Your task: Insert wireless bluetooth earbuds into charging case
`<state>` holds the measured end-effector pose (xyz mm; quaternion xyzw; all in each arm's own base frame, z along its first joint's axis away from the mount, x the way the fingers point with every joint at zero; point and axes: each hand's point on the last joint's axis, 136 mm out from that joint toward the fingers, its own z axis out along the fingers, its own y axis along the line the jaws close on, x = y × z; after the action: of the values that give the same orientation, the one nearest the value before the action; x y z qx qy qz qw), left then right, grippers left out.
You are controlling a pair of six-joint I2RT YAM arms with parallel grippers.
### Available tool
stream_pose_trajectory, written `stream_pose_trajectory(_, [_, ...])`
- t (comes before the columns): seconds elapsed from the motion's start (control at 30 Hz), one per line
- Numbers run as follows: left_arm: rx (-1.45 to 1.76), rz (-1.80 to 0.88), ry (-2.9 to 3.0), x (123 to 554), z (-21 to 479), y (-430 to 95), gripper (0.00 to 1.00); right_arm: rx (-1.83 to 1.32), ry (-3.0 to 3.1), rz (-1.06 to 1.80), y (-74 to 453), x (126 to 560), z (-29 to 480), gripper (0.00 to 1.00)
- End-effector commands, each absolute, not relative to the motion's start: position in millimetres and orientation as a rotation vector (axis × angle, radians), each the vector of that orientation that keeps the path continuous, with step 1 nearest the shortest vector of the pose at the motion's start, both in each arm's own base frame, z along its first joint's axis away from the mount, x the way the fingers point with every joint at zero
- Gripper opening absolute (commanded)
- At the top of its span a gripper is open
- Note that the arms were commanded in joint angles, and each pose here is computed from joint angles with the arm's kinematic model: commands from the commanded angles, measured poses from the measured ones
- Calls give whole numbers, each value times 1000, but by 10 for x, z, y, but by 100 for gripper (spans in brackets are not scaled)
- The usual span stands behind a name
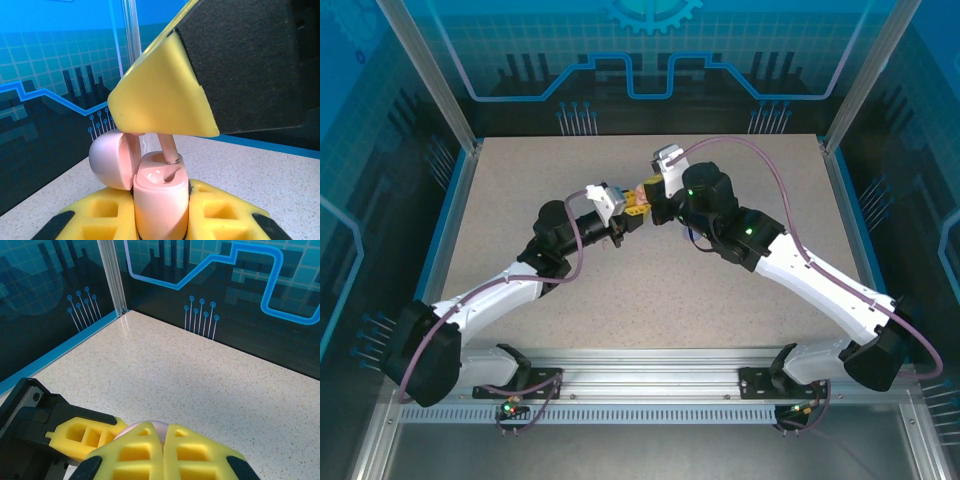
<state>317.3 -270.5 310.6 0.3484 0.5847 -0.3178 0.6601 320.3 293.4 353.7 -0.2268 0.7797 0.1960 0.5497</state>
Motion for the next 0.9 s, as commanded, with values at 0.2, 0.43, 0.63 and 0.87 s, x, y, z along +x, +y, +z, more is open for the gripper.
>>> stream_pose_trajectory(0.2, [781,-680,1187,3102,3551,-2681,0,-539,1848,521,2982,3160,3517,4])
stream_pose_trajectory(0.43, [775,-669,1189,3118,3556,-2670,0,-550,1864,536,2977,3109,3444,3])
stream_pose_trajectory(0.63, [773,-658,1181,3124,3583,-2661,0,-550,1881,509,2907,3079,3344,2])
stream_pose_trajectory(0.87, [771,-657,1178,3117,3602,-2656,0,-639,1862,555,2999,2995,3316,2])
